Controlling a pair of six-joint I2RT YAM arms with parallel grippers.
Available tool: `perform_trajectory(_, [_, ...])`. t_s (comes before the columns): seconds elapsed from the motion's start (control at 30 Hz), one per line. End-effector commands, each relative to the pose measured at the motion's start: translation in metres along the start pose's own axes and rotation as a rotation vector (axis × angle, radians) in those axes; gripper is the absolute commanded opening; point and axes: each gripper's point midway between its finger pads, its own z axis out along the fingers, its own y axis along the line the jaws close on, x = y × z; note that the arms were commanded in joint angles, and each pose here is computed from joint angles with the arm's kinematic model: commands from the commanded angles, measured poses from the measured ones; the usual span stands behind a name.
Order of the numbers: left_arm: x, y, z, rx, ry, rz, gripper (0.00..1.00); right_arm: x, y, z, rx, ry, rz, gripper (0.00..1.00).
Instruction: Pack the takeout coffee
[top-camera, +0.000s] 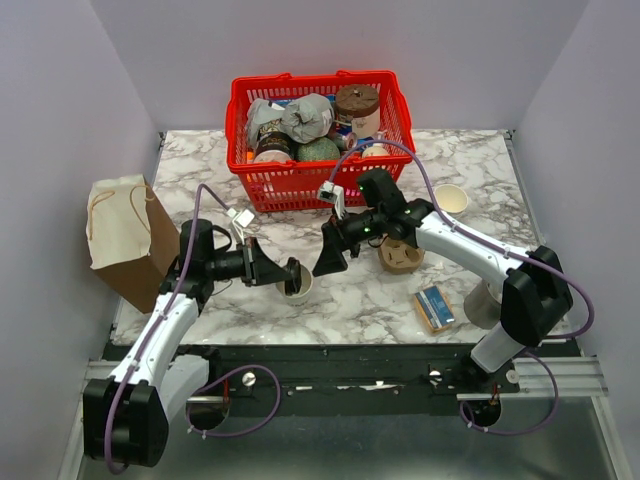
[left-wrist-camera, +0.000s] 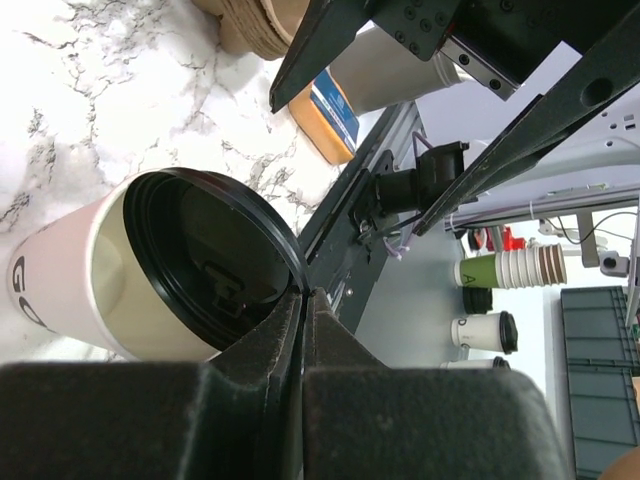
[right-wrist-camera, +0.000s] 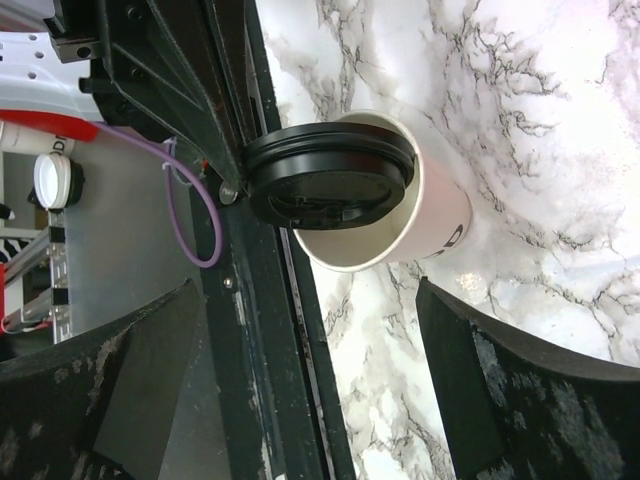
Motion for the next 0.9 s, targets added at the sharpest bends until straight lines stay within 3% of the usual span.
perform_trajectory(0.0, [-0.005, -0.004, -0.006, -0.025, -0.015, 0.023, 0.15, -0.012, 0.0, 0.004, 0.004, -0.022, -0.024, 0.97])
perform_trajectory(0.1, [-0.007, -0.003, -0.009, -0.051, -0.02, 0.037, 0.26, -0.014, 0.002, 0.003, 0.001, -0.027, -0.028, 0.97])
perform_trajectory(0.53, [-0.02, -0.002, -0.016, -0.114, -0.06, 0.138, 0.38, -0.016, -0.001, 0.003, 0.016, -0.029, -0.04, 0.97])
perform_trajectory(0.6, [-0.022, -0.005, -0.017, -0.109, -0.065, 0.159, 0.4, -0.017, 0.001, 0.0, 0.02, -0.029, -0.118, 0.94])
perform_trajectory(0.67, [-0.023, -0.006, -0.018, -0.108, -0.069, 0.164, 0.41, -0.015, 0.009, -0.005, 0.048, -0.005, -0.348, 0.92])
perform_trajectory(0.77, [-0.026, -0.007, -0.018, -0.116, -0.078, 0.175, 0.43, -0.002, 0.009, -0.014, 0.102, 0.027, -0.549, 0.89])
perform_trajectory(0.87, [-0.038, -0.008, -0.018, -0.131, -0.1, 0.214, 0.45, 0.023, 0.005, -0.021, 0.135, 0.121, -0.641, 0.83])
